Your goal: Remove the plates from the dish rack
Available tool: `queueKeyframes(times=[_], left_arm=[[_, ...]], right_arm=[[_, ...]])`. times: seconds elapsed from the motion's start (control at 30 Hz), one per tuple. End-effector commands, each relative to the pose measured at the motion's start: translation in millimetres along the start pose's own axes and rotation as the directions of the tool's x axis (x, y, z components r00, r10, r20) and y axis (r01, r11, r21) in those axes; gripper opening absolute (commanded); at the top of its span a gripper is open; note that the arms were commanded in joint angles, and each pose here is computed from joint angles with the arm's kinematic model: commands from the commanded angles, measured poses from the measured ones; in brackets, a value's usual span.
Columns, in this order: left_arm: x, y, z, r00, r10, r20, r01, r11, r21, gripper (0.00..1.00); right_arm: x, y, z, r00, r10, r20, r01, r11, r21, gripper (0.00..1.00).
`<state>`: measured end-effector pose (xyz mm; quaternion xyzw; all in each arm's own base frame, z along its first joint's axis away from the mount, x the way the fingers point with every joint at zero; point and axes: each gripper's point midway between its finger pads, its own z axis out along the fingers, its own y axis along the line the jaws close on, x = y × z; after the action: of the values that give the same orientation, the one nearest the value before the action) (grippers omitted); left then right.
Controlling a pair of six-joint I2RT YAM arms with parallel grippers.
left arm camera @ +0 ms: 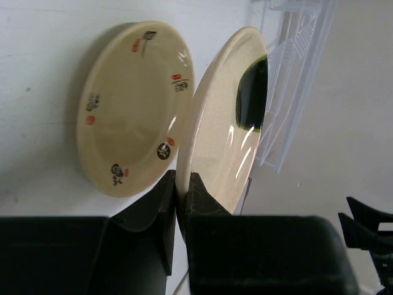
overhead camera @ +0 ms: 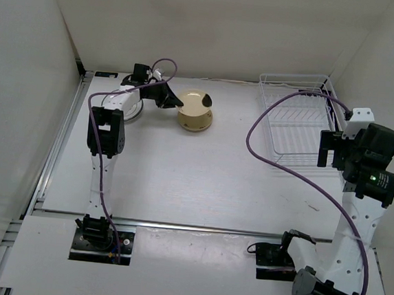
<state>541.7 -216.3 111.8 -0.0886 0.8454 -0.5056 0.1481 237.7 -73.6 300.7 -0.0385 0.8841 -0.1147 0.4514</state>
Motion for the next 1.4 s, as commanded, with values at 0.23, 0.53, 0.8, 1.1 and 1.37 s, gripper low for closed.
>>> queueKeyframes(times=[0.23, 0.53, 0.8, 1.1, 1.37], left_arm=[[-8, 4, 5, 0.999, -0.016, 0.045, 0.017, 0.999, -0.027, 0.10], [10, 28, 17, 1.000, -0.018, 0.021, 0.019, 0.996, -0.086, 0.10], [17, 31, 25, 1.000, 0.017, 0.009, -0.016, 0.995, -0.102, 0.11], [22, 46, 26, 1.000, 0.028, -0.002, -0.028, 0.989, -0.145, 0.28], [14, 30, 23, 0.991, 0.128, 0.026, -0.122, 0.976, -0.181, 0.44]], right_arm=[[24, 17, -25, 0.997, 0.065, -0.050, -0.067, 0.997, -0.039, 0.99], [27, 21, -22, 0.994, 0.103, -0.044, -0.105, 0.994, -0.045, 0.99], [27, 21, -17, 0.991, 0.129, -0.036, -0.131, 0.990, -0.043, 0.99], [32, 27, -8, 0.986, 0.163, -0.043, -0.166, 0.984, -0.065, 0.99], [33, 32, -6, 0.983, 0.181, -0.032, -0.183, 0.980, -0.083, 0.99]])
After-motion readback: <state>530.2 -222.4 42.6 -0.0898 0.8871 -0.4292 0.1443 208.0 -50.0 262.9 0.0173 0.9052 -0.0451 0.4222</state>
